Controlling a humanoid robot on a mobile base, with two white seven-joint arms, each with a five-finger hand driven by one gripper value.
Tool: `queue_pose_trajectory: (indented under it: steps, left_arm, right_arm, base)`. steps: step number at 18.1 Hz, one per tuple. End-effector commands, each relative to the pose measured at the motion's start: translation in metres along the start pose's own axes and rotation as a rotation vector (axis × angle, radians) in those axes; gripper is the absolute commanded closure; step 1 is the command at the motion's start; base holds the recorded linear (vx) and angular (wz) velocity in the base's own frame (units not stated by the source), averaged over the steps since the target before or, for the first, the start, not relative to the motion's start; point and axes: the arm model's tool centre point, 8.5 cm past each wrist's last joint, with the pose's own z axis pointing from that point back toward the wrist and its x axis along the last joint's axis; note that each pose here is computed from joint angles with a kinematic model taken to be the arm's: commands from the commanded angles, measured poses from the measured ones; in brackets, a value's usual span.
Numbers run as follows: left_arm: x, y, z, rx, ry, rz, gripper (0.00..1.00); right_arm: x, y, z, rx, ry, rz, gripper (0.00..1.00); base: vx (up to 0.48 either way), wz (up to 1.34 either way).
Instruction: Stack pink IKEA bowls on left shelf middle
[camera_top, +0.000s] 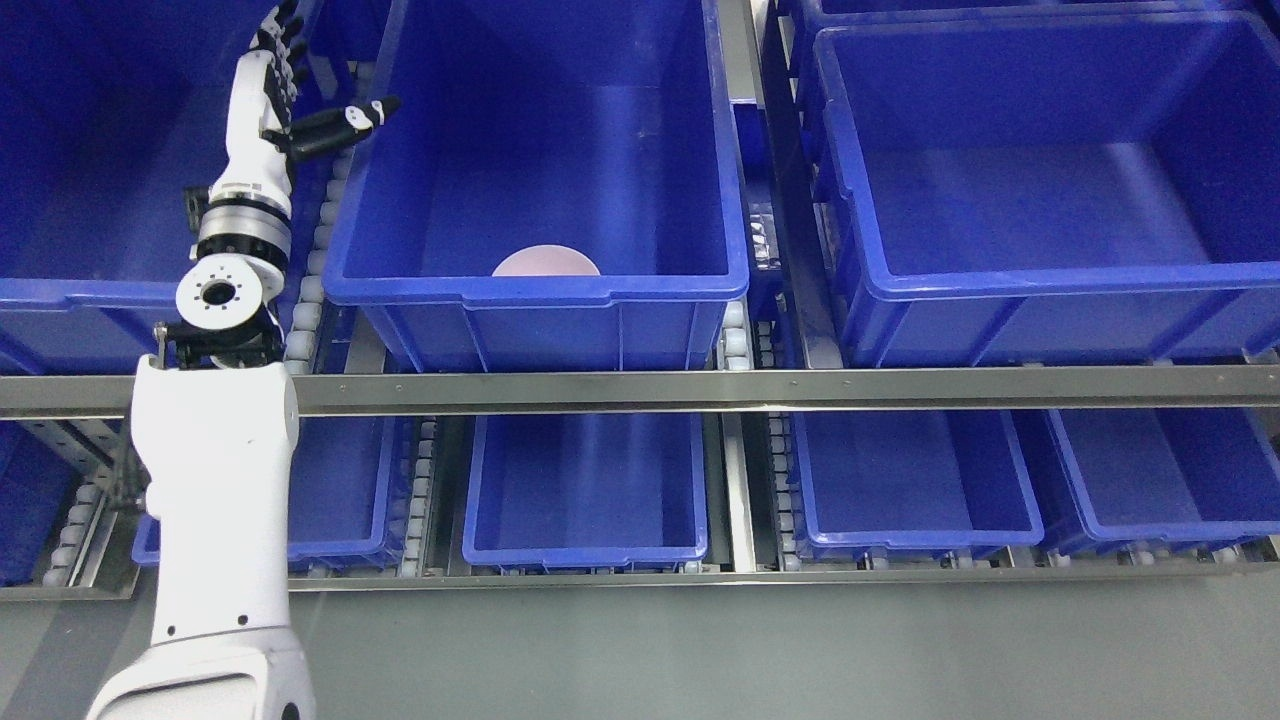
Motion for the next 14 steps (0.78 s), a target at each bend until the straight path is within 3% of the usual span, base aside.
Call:
queue_pose_trajectory:
  steps: [1, 7, 14]
  left_arm:
    - [0.058, 0.000, 0.033, -0.018, -0.169, 0.092, 0.00]
    - [0.029, -0.002, 0.054, -0.054, -0.219, 0.065, 0.00]
    - [0.035, -0.005, 0.052, -0.062, -0.230, 0.064, 0.00]
  right_arm:
    - [0.011, -0.011, 0.000, -0.017, -0.033, -0.011, 0.00]
    - [0.011, -0.011, 0.000, -0.017, -0.033, -0.011, 0.00]
    - [0.011, -0.011, 0.000, -0.017, -0.033, -0.011, 0.00]
  base:
    - [0.000, 0.00]
    - [0.000, 0.00]
    - [0.000, 0.00]
